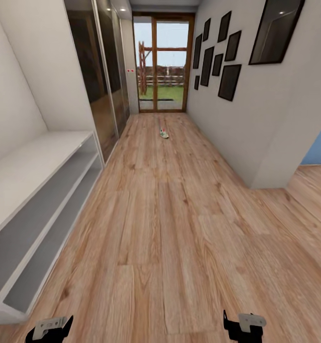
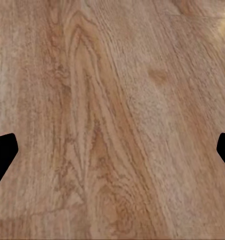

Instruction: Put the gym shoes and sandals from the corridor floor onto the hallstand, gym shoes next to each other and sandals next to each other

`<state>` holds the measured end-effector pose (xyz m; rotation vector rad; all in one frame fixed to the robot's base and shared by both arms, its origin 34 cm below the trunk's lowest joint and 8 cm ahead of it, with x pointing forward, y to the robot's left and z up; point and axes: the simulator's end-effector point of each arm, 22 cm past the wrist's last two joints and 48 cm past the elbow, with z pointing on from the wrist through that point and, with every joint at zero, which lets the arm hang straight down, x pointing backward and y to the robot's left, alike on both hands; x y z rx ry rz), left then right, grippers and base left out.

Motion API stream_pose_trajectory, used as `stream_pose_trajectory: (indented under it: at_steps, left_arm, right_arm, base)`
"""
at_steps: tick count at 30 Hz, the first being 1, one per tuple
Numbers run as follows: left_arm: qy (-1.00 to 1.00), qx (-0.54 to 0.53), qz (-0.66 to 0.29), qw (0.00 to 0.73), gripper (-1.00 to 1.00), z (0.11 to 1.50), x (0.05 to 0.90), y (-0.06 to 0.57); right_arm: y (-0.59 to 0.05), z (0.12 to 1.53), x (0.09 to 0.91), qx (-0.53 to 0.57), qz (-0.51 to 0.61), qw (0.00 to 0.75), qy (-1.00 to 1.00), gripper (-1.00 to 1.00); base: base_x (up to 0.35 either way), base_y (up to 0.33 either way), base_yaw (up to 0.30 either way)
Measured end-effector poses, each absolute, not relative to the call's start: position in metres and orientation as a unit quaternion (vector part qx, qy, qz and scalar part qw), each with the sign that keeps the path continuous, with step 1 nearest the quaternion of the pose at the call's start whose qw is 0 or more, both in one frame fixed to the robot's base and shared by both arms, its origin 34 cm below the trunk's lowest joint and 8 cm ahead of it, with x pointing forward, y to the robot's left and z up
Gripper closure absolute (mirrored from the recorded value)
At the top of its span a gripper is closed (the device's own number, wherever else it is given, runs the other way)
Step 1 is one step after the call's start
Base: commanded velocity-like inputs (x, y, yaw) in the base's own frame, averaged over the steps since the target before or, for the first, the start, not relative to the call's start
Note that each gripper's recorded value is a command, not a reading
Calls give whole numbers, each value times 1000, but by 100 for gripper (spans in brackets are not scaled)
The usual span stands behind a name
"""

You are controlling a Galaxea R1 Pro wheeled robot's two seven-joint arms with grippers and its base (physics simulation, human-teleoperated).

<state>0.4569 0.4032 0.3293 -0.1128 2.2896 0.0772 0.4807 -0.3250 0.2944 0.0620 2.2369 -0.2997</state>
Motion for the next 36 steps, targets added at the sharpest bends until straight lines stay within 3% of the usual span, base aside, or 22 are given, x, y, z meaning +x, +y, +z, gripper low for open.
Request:
stream_pose_trajectory:
  at_steps: [36]
  left_arm:
    - [910,-45,31,411,-100,329,457,403]
  right_arm:
    - [-324,295,481,22,-118,428,896,-100]
  base:
    - [338,0,43]
